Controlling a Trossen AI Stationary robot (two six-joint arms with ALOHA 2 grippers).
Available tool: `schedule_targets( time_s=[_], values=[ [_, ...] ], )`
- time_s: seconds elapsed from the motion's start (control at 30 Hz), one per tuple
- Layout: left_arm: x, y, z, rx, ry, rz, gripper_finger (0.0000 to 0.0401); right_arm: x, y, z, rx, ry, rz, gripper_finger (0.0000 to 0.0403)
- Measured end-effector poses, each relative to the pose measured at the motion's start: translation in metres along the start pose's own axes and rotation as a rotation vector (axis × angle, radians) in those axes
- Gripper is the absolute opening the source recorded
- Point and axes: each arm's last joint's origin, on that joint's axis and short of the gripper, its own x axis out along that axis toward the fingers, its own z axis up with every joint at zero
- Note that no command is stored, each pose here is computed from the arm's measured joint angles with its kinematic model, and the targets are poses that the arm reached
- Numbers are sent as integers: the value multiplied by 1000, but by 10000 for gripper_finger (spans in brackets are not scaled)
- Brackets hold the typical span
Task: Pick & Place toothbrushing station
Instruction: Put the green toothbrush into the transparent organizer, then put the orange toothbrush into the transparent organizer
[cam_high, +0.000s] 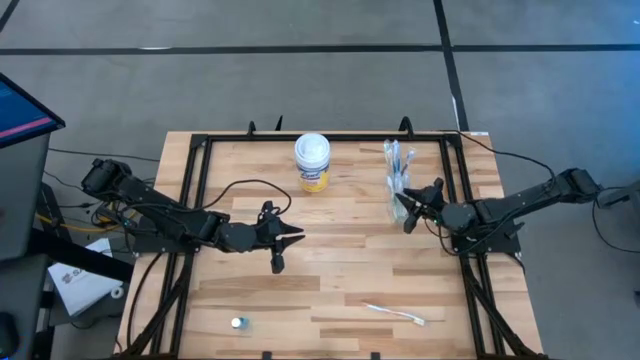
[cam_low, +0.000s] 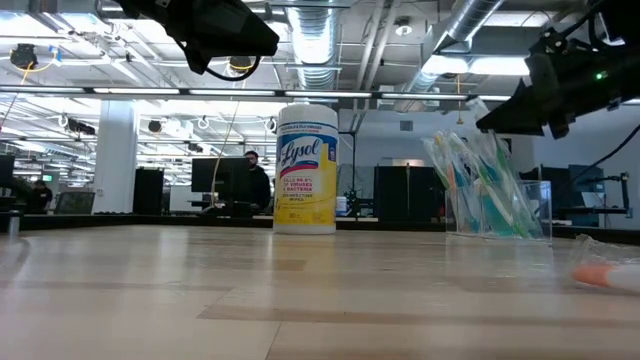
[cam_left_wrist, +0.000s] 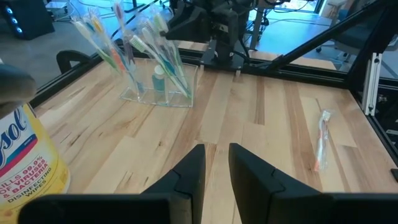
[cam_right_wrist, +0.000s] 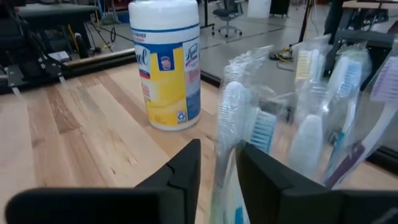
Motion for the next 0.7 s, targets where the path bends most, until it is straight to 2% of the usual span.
schedule_targets(
  time_s=[0.53,0.7],
  values=[
    [-1,-1,0,2,2,-7,67,-6,-2,-2,-47,13,23,160],
    [-1,-1,0,2,2,-7,67,-8,0,12,-68,-21,-6,173]
  ],
)
